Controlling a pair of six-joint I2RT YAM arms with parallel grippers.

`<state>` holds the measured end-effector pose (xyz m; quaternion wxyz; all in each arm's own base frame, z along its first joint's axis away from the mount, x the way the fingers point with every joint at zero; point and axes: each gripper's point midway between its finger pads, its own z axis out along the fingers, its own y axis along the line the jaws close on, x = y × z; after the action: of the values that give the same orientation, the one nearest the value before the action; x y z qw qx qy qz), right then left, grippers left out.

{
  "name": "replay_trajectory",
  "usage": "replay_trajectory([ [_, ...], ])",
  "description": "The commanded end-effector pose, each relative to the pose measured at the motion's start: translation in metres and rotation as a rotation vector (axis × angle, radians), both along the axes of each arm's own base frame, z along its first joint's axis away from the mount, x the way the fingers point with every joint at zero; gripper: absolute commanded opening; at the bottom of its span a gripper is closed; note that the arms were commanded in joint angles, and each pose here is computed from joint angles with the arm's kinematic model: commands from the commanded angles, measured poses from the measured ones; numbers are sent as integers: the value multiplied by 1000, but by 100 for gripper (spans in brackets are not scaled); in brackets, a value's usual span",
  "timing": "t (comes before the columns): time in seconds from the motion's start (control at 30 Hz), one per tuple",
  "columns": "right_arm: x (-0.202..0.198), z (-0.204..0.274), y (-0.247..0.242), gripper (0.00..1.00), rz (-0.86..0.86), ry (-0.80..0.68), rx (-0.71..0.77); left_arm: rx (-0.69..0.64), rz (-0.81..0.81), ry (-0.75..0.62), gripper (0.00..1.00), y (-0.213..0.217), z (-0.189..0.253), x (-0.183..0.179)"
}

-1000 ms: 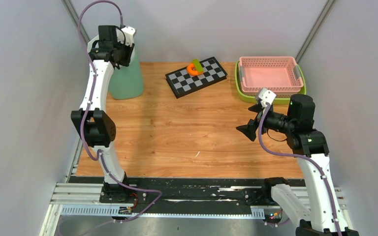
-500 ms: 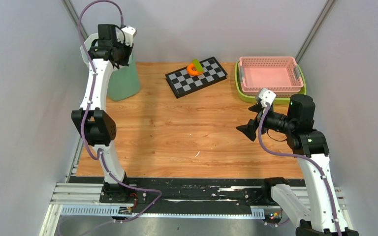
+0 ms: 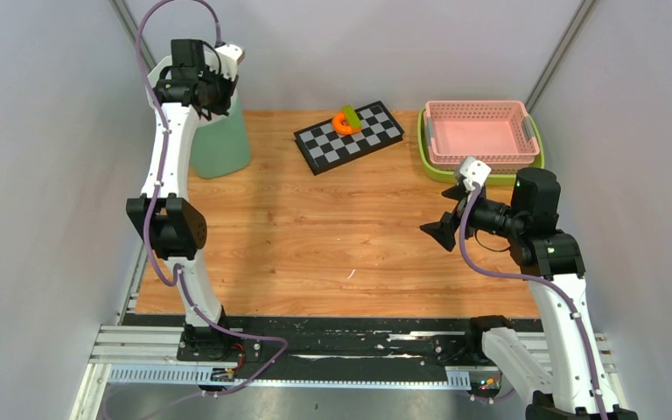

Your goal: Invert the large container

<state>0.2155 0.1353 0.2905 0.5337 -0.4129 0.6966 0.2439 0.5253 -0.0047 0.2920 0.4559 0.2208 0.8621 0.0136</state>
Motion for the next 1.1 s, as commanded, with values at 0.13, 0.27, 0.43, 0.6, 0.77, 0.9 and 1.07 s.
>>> replay_trajectory([
  [0.13, -3, -2, 4, 98, 12, -1, 7, 1, -67, -189, 0, -8, 77, -14],
  [0.27, -2, -3, 3, 98, 9, 2, 7, -5, -71, -245, 0, -10, 98, -19],
  [0.43, -2, -2, 3, 98, 9, -2, 6, -11, -84, -308, 0, -13, 123, -26],
  [0.6, -2, -2, 3, 98, 6, -3, 6, -10, -91, -366, 0, -14, 146, -35],
  [0.77, -3, -2, 3, 98, 7, -2, 5, -10, -100, -448, 0, -16, 176, -48],
  [0.9, -2, -2, 3, 98, 7, -3, 4, -17, -110, -517, 0, -19, 201, -60],
  [1.07, -3, -1, 3, 98, 7, -6, 4, -33, -120, -590, 0, -23, 228, -75],
])
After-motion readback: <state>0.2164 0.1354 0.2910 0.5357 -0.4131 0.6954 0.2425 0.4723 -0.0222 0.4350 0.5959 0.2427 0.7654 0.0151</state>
